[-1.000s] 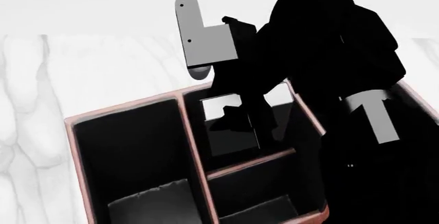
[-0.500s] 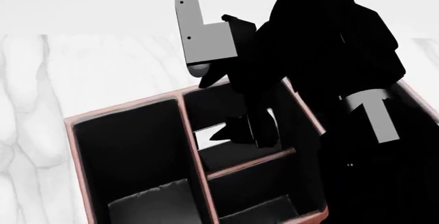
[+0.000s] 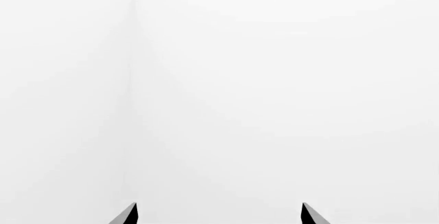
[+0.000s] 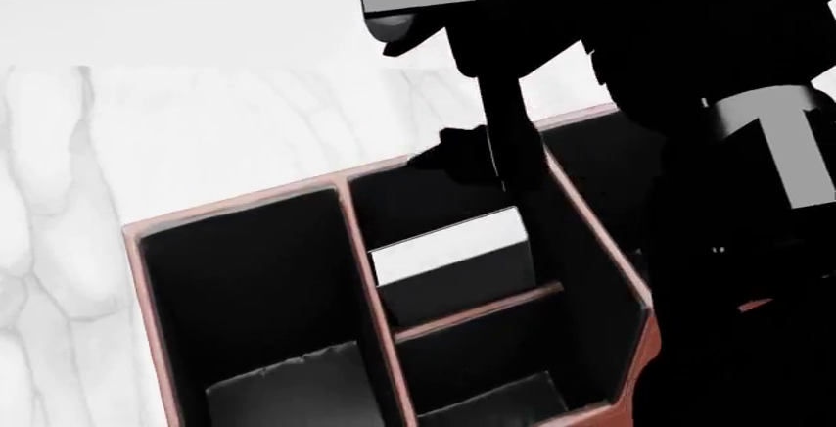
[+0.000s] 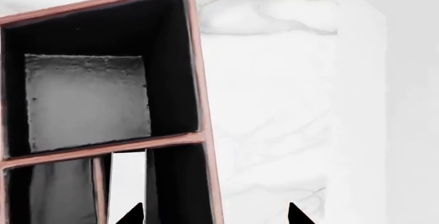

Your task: Pick up the book and place it in the front compartment of the caddy.

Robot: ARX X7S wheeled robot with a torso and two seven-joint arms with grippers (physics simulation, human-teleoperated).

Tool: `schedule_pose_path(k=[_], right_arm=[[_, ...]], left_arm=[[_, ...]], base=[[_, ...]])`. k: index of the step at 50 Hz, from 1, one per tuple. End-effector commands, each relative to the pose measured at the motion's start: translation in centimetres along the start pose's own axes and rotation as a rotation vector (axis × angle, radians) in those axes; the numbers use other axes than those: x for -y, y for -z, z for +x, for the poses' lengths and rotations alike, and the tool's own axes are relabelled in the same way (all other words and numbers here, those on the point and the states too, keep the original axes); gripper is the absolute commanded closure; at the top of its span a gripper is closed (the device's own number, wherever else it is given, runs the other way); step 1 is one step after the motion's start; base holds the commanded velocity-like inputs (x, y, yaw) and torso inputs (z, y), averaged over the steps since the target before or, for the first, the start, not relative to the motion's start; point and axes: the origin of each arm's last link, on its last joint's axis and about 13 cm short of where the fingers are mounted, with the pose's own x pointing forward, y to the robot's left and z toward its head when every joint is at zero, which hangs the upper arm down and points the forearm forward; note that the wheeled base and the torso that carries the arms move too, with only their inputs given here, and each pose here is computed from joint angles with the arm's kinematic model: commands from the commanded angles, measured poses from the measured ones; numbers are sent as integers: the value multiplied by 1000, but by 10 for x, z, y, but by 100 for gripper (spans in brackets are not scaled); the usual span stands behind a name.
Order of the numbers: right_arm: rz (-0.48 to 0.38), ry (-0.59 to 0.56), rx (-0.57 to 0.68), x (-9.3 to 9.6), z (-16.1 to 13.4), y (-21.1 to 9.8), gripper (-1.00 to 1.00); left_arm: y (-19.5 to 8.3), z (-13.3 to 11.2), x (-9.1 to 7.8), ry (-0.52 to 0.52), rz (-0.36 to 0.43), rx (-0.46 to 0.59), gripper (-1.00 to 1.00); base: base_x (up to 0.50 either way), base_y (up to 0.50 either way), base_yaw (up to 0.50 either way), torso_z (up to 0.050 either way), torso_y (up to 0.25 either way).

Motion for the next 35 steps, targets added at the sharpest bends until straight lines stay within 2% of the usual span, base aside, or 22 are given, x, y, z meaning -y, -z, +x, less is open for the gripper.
schedule_pose_path(k=[1, 9, 22, 31, 35], right_arm=[[-100, 149, -5, 15, -49, -28, -100], [-154, 276, -20, 16, -87, -42, -100], [-217, 488, -59, -28, -137, -73, -100], [-239, 628, -63, -64, -159, -91, -100], [-247, 653, -48, -78, -164, -97, -100]], left_arm=[[-3, 1, -2, -6, -6, 23, -100], [-3, 0, -1, -3, -8, 24, -100], [-2, -1, 1, 4, -11, 24, -100], [-3, -1, 1, 9, -12, 26, -100], [-3, -1, 2, 11, -14, 26, -100]], base=[[0, 0, 0, 0, 0], [0, 0, 0, 0, 0], [0, 0, 0, 0, 0], [0, 0, 0, 0, 0], [0, 0, 0, 0, 0]])
